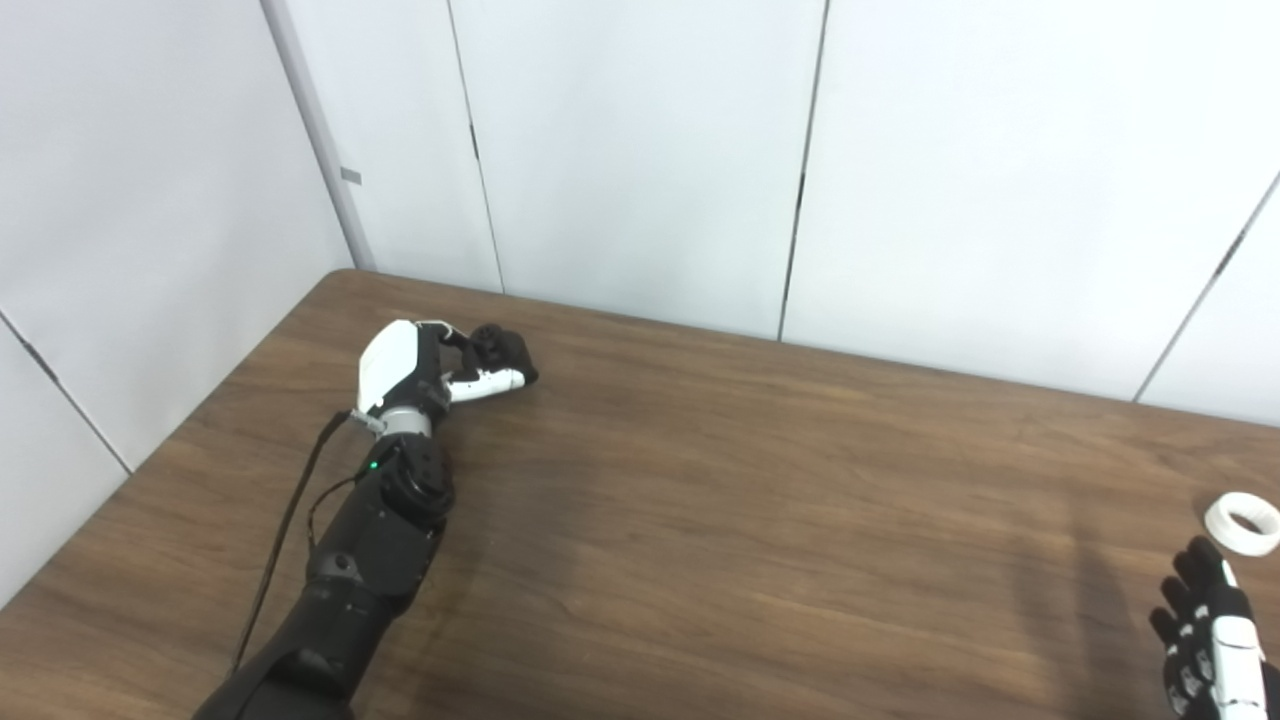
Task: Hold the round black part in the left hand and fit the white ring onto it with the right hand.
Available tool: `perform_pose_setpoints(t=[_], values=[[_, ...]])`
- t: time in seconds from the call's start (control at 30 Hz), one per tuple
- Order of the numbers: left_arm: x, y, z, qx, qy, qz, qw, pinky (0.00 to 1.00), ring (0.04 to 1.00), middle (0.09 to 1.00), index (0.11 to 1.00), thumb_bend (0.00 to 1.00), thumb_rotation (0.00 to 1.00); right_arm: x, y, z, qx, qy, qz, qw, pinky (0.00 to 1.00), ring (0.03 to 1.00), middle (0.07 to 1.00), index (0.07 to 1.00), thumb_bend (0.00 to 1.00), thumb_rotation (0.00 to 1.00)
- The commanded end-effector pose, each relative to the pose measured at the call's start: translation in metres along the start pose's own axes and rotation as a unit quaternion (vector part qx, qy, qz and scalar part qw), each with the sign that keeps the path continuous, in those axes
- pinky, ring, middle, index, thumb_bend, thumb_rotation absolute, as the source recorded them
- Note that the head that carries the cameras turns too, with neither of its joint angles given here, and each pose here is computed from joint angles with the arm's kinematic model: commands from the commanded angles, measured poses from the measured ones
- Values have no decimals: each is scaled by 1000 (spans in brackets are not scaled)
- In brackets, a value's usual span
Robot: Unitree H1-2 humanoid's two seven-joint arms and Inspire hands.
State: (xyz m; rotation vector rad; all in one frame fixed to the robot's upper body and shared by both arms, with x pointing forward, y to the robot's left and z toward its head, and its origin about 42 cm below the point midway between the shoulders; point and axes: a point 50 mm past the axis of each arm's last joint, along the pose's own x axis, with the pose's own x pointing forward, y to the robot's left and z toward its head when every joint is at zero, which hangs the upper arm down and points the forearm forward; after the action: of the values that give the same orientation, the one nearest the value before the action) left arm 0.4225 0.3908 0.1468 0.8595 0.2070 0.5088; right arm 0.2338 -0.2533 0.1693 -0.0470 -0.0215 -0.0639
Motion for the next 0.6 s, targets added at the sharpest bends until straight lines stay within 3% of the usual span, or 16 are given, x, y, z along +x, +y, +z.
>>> perform_pose_setpoints(t=[0.0, 0.33, 0.57], values=[[12, 18, 18, -11, -36, 39, 999, 1000, 875, 751, 483, 524, 54, -1, 0, 14, -8, -34, 1, 999, 1000, 1000, 1000, 1000, 222, 1000], [4, 22, 23, -4, -53, 36, 998, 1000, 890, 758, 484, 524, 54, 0, 0, 15, -7, -27, -2, 1000, 1000, 1000, 998, 1000, 248, 1000], [-25, 25, 39, -10, -124, 21, 992, 983, 873, 749, 484, 524, 54, 1, 4, 14, -4, -27, -3, 1000, 1000, 1000, 1000, 1000, 230, 1000]])
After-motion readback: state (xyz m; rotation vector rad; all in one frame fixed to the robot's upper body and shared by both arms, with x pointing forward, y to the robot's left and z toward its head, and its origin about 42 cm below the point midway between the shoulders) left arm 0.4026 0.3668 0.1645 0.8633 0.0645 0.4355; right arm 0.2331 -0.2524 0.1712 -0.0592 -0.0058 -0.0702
